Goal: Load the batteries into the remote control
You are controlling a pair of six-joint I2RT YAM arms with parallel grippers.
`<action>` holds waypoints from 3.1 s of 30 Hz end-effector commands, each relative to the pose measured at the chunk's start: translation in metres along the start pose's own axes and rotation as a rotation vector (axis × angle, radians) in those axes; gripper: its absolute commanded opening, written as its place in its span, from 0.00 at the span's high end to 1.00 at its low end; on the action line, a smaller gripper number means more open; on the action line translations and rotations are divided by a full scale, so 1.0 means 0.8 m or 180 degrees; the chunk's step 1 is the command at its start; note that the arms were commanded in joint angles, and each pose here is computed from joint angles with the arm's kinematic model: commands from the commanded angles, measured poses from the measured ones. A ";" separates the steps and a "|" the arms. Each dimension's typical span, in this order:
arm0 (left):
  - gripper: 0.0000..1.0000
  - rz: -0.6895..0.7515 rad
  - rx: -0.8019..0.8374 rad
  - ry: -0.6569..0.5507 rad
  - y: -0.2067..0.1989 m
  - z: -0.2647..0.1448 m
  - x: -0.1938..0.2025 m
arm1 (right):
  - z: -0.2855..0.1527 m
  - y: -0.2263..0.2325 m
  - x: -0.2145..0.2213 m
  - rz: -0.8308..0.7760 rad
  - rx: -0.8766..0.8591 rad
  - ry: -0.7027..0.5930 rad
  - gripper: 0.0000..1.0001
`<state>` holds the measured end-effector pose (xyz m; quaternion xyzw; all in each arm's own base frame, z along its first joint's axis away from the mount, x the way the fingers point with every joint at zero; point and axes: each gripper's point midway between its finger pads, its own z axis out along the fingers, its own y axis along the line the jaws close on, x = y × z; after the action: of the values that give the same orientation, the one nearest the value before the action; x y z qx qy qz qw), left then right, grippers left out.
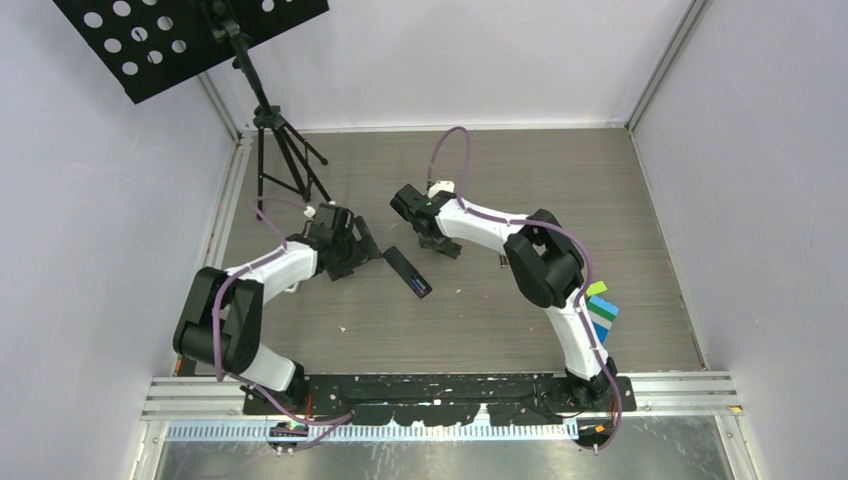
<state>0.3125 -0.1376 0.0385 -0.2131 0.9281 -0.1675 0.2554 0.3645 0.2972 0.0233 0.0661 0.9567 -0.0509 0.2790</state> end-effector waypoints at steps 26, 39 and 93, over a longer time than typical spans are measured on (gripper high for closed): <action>0.19 0.0809 0.0835 0.0129 -0.076 0.041 -0.034 | -0.096 -0.002 -0.004 0.0351 -0.1385 0.0047 1.00; 0.55 0.0321 0.1042 0.0539 -0.074 0.051 0.012 | -0.203 0.001 -0.008 0.0843 -0.2587 -0.0020 1.00; 0.03 -0.1588 0.4311 0.1091 -0.302 -0.409 -0.062 | -0.569 -0.060 -0.152 0.2053 -0.6395 -0.0509 1.00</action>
<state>0.2723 -0.2561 0.3774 -0.2253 0.6183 -0.7376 0.1512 0.2321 0.3078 0.4389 0.0730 0.5313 0.8007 0.2670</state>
